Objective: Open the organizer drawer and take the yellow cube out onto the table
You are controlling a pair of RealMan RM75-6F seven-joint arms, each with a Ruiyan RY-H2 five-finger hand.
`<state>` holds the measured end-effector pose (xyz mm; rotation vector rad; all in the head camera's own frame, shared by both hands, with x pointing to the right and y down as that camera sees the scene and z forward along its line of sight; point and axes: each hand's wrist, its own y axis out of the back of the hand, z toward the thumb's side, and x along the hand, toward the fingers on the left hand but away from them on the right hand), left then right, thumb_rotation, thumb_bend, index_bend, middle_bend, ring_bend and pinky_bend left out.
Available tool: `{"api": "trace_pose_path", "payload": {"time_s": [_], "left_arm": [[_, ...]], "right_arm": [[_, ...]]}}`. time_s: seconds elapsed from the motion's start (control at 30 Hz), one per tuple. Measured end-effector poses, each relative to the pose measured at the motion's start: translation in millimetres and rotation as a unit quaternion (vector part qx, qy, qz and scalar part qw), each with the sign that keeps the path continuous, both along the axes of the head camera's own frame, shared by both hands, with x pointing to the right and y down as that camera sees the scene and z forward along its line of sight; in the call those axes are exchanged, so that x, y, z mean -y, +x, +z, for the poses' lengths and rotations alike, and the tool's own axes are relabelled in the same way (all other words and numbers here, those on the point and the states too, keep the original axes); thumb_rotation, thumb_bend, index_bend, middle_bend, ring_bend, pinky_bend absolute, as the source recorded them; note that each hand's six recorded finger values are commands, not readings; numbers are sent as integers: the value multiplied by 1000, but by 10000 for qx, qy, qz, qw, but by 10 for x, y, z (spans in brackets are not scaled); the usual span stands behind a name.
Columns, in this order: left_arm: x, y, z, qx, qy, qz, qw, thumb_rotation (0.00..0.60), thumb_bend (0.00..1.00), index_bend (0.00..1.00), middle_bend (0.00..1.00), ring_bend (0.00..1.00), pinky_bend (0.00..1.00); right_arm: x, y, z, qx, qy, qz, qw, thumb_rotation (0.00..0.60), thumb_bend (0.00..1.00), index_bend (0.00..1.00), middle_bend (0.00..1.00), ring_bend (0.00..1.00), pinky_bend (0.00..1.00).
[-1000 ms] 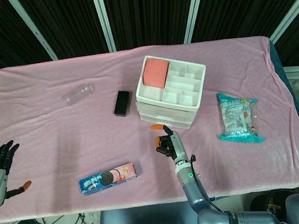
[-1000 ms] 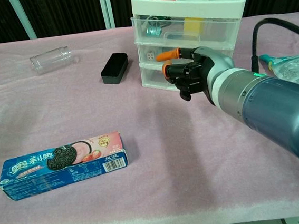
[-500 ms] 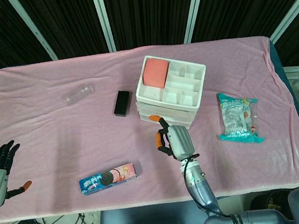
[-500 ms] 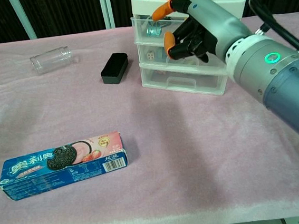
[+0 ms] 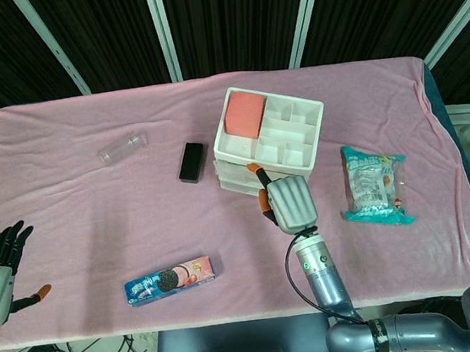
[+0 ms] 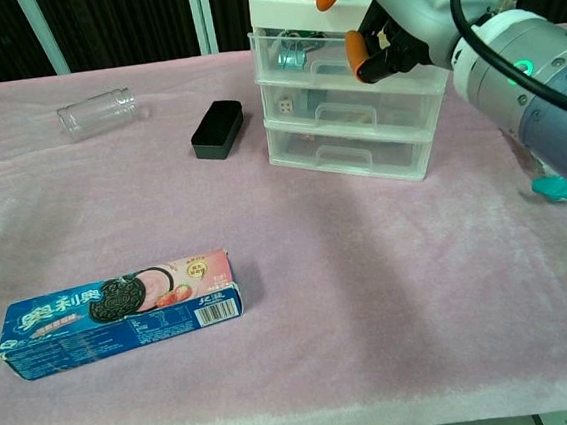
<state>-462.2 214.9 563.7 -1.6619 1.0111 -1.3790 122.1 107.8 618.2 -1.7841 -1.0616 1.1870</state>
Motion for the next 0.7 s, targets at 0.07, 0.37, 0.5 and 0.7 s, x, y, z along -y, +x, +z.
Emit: {"api": "trace_pose_path", "payload": {"time_s": [0.07,0.37,0.5,0.7], "left_arm": [[2,-1,1,-3,-2,-6,10000,600,0,0,0,0,0],[6,-6,1,-18,-5,-16,10000,600,0,0,0,0,0],[6,-4,2,-23,-10,-11,10000,600,0,0,0,0,0],[6,-5,2,-32,-13,-21,10000,600,0,0,0,0,0]], "right_arm": [[11,4,20,-68,5,-10,10000,600,632,249,826,915,853],[1,-30,93,-81,-73,3,9999,600,632,248,825,915,853],[-21,-37,117,-106,-56,-42,9999,600,632,248,825,915,853],[-27,-25,154,-317,77,-180,9993,600,632,248,825,915,853]]}}
